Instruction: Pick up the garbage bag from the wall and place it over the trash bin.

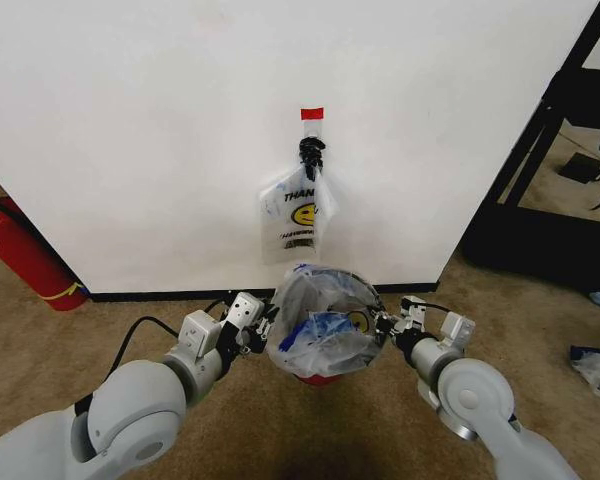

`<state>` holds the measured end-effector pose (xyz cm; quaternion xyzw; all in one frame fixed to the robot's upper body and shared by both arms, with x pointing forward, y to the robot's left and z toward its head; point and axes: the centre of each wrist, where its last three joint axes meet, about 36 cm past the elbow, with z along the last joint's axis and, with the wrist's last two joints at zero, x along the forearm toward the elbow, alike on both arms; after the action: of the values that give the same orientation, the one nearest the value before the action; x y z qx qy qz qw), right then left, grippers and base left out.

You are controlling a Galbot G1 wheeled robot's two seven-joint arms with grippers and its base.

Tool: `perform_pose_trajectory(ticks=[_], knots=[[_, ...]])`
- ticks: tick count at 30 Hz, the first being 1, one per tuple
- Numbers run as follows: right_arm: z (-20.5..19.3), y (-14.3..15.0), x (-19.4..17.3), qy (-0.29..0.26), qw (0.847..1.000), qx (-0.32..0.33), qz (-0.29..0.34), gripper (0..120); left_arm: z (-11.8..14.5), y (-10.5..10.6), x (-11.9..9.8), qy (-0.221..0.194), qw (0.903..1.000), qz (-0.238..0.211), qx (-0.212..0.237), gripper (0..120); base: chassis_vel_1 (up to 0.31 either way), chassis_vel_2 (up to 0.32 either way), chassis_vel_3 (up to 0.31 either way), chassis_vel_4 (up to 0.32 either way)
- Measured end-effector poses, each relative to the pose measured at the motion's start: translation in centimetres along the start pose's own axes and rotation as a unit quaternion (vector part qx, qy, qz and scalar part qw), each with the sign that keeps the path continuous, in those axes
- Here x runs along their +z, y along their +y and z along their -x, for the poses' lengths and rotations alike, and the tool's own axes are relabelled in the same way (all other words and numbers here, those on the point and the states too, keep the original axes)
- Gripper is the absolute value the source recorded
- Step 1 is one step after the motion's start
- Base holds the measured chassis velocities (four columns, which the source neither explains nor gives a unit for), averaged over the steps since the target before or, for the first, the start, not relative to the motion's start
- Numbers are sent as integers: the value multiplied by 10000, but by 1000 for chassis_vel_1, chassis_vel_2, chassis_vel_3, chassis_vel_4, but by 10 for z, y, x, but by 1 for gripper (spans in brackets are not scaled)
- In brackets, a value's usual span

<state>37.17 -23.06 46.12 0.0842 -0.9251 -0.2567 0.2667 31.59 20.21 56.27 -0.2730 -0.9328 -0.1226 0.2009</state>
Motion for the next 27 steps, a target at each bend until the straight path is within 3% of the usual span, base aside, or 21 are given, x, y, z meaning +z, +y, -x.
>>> perform_pose_trajectory(ticks=[11, 15, 19, 25, 27], knots=[[0, 0, 0, -2, 10000, -6, -16, 0, 10, 3, 5, 223, 9993, 188, -231, 71, 0, 0, 0, 0], [0, 1, 0, -2, 10000, -19, -13, 0, 16, 5, 9, 285, 9992, 157, -246, 80, 0, 0, 0, 0], [-1, 1, 1, 5, 10000, -24, -14, 0, 19, 7, 11, 271, 9993, 109, -221, 70, 0, 0, 0, 0], [-1, 0, 0, 0, 10000, -23, -14, 0, 19, 7, 12, 185, 9997, 32, -128, 46, 0, 0, 0, 0], [-1, 0, 0, 0, 10000, -23, -14, 0, 19, 7, 12, 183, 9998, 29, -125, 46, 0, 0, 0, 0]])
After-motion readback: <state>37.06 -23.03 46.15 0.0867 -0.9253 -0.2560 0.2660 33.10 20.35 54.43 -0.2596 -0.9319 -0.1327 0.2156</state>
